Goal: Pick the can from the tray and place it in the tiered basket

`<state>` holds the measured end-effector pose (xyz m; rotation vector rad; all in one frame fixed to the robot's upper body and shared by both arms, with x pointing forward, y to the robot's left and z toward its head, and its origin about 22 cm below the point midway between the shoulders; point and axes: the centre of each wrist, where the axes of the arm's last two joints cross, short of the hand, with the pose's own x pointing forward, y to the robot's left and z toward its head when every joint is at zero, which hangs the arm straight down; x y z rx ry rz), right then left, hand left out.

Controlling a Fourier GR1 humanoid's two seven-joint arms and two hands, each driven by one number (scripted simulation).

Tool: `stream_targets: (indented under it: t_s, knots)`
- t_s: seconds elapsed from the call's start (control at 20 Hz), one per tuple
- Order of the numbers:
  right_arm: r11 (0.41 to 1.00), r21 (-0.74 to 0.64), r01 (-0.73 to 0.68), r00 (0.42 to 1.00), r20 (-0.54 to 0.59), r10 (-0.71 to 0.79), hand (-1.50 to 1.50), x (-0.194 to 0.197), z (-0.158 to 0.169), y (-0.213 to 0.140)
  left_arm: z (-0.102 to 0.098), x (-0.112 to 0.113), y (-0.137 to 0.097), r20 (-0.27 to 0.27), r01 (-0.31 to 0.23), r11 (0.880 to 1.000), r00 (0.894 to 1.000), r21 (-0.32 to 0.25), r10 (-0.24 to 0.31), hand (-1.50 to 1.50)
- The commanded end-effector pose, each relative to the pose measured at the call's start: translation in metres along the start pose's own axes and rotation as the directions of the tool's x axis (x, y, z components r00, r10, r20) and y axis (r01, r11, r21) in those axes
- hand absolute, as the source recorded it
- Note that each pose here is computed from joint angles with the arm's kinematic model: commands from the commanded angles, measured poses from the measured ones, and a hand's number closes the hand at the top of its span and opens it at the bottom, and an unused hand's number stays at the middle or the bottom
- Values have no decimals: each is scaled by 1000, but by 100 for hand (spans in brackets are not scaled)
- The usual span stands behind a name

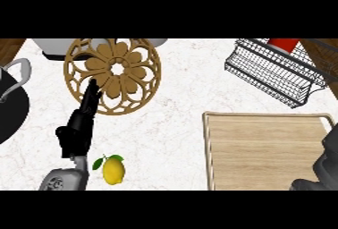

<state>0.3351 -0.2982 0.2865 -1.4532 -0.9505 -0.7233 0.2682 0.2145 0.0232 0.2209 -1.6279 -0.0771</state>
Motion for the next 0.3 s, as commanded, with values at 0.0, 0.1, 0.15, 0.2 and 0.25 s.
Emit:
stream_targets:
  t_s: [0.0,0.1,0.15,0.2,0.25]
  knots:
    - [997,-15,82,993,-81,-83,-150,-44,9,-46,2,1,7,-2,-3,1000,1000,19,3,0]
    - [997,-32,73,994,-83,-76,-150,-58,14,-74,11,1,2,1,-5,1000,1000,13,5,0]
    - [998,-20,67,995,-71,-68,-150,-73,16,-78,2,-2,7,-7,20,999,1000,34,-20,0]
    - [994,-10,112,991,-72,-112,-150,-80,15,-94,5,-9,13,-16,14,1000,1000,21,-14,0]
    - [996,-3,87,995,-45,-87,-150,-93,19,-103,0,-4,4,8,2,1000,1000,22,-2,0]
